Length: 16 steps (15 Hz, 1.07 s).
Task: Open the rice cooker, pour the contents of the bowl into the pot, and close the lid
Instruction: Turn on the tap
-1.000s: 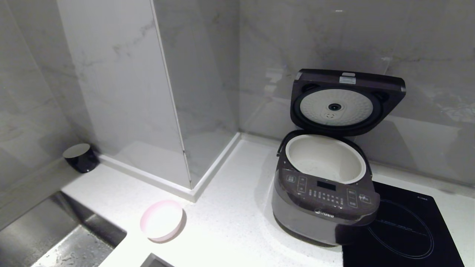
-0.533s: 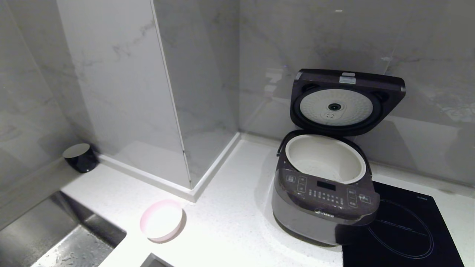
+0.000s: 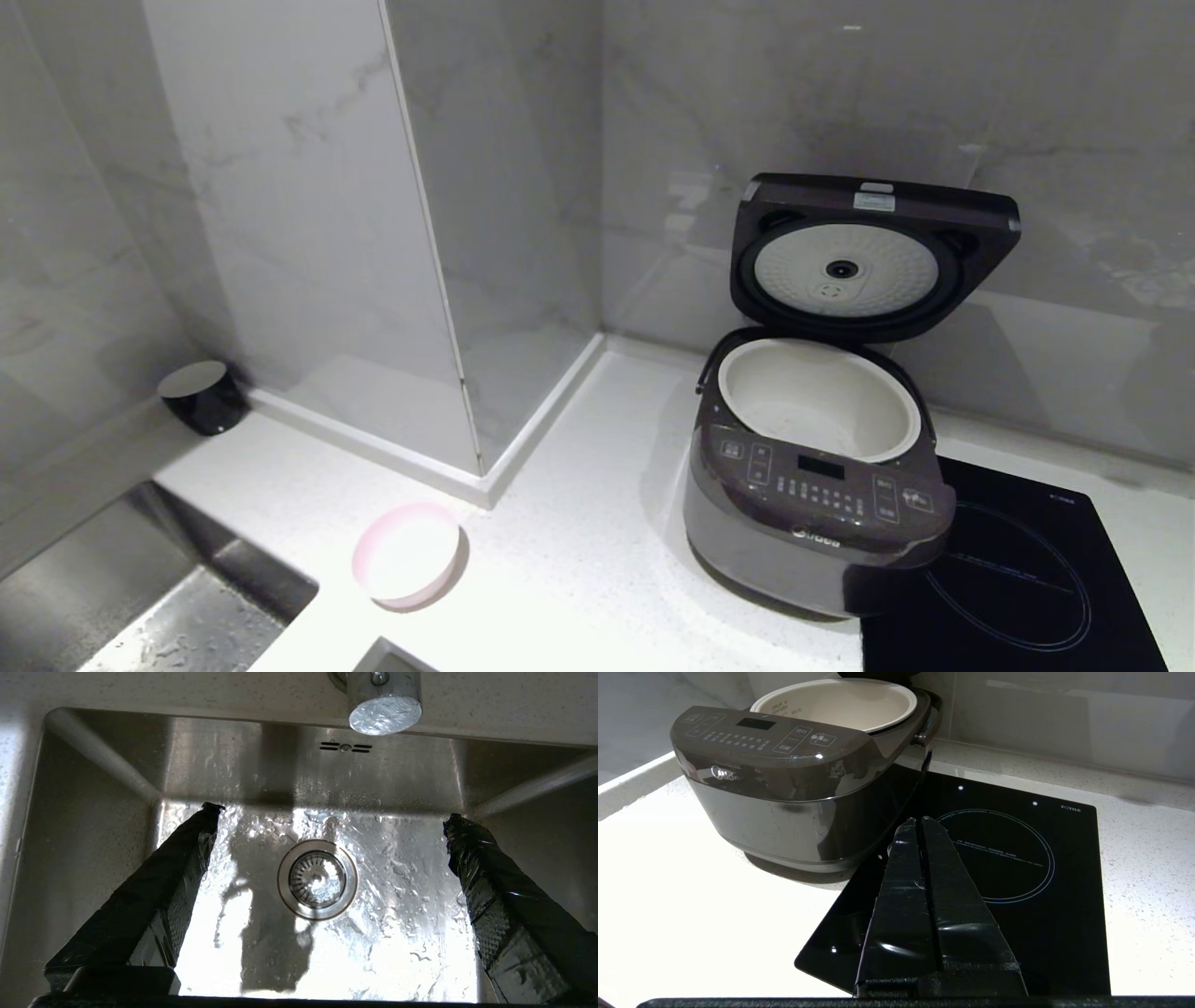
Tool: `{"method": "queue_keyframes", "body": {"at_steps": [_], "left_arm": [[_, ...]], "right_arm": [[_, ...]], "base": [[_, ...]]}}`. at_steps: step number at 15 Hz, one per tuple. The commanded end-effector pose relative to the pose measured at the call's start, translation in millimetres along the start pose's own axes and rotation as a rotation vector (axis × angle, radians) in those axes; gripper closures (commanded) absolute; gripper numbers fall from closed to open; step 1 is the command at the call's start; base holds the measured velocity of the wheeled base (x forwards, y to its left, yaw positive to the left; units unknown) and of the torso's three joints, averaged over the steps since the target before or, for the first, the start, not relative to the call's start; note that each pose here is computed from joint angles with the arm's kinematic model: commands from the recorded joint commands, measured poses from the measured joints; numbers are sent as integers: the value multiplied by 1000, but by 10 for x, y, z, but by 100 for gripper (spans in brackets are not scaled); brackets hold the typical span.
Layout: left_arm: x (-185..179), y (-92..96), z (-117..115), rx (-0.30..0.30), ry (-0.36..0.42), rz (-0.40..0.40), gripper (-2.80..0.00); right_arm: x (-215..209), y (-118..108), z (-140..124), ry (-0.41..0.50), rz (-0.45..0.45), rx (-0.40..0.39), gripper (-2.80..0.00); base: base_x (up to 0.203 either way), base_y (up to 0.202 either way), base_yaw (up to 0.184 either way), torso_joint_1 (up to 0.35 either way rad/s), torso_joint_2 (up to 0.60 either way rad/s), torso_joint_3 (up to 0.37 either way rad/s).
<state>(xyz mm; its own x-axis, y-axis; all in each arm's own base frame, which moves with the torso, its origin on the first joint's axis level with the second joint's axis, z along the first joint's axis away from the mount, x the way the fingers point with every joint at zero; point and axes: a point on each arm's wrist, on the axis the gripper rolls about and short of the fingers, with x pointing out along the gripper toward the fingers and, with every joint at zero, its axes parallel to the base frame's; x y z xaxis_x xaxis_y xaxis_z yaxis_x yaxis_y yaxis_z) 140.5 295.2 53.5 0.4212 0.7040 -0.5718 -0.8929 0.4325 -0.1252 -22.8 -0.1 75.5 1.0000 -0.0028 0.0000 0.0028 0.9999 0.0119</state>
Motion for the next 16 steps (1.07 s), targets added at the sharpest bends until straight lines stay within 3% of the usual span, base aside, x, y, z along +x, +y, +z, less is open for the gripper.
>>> {"method": "queue_keyframes", "body": {"at_steps": [1, 6, 12, 16], "left_arm": [[49, 3, 5, -1, -2, -1, -280], [207, -30, 123, 9, -34, 1, -280], [402, -5, 0, 11, 3, -1, -280], [480, -61, 20, 65, -8, -24, -280]], "right_arm": [[0, 0, 0, 0, 0, 0, 0], [0, 0, 0, 0, 0, 0, 0], [0, 0, 0, 0, 0, 0, 0], [0, 0, 0, 0, 0, 0, 0]], "base": [[0, 0, 0, 0, 0, 0], [0, 0, 0, 0, 0, 0], [0, 0, 0, 0, 0, 0], [0, 0, 0, 0, 0, 0]]}}
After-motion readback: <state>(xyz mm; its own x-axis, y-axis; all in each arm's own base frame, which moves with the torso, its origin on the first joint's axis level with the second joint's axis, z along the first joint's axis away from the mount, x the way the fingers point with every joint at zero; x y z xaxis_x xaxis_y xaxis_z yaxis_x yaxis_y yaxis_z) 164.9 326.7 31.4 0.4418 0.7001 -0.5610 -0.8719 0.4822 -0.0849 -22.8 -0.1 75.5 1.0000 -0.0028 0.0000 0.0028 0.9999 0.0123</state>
